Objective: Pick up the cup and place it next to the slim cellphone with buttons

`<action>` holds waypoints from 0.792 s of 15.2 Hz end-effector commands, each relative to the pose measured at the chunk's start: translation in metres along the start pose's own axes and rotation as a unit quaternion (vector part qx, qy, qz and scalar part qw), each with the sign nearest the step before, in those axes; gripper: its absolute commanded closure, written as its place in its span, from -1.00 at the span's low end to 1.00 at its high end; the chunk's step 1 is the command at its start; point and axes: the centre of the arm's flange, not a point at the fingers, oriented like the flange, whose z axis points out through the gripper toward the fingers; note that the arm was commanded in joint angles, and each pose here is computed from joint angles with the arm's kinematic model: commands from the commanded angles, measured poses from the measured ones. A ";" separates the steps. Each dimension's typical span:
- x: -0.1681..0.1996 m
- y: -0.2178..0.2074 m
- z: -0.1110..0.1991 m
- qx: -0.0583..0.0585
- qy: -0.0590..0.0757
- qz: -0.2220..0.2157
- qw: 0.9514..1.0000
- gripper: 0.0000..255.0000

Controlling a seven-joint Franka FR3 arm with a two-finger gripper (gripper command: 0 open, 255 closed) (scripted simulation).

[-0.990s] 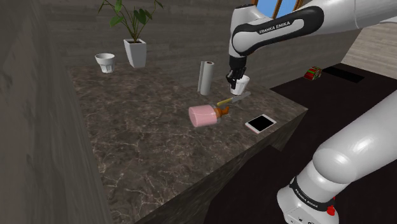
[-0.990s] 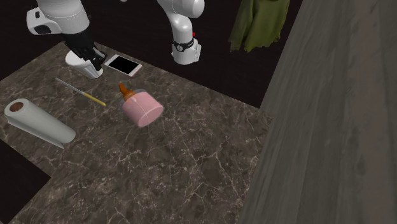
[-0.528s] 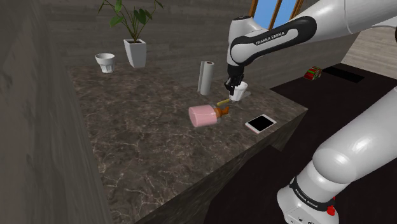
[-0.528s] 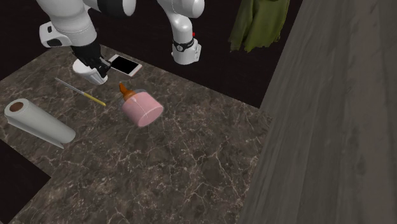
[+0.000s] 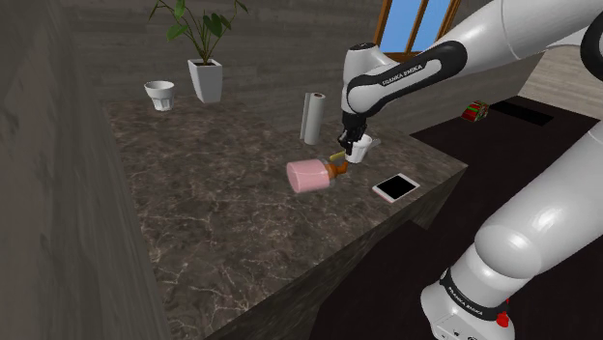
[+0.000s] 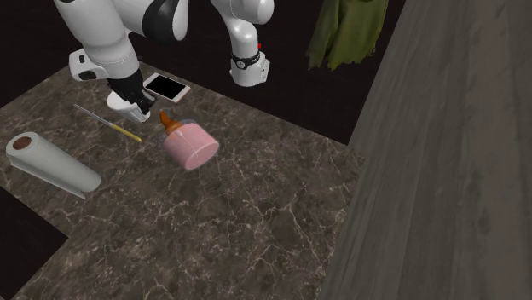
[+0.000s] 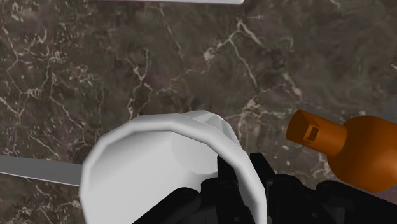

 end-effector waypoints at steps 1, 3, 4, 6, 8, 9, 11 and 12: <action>0.000 -0.002 0.010 0.000 0.000 0.000 1.000 1.00; 0.000 -0.004 0.020 0.000 0.000 0.000 1.000 1.00; 0.000 -0.005 0.025 0.000 0.000 0.000 1.000 1.00; 0.000 -0.005 0.025 0.000 0.000 0.000 1.000 1.00; 0.000 -0.005 0.025 0.000 0.000 0.000 1.000 1.00; 0.000 -0.005 0.025 0.000 0.000 0.000 1.000 1.00; 0.000 -0.005 0.025 0.000 0.000 0.000 1.000 1.00; 0.000 -0.005 0.025 0.000 0.000 0.000 1.000 1.00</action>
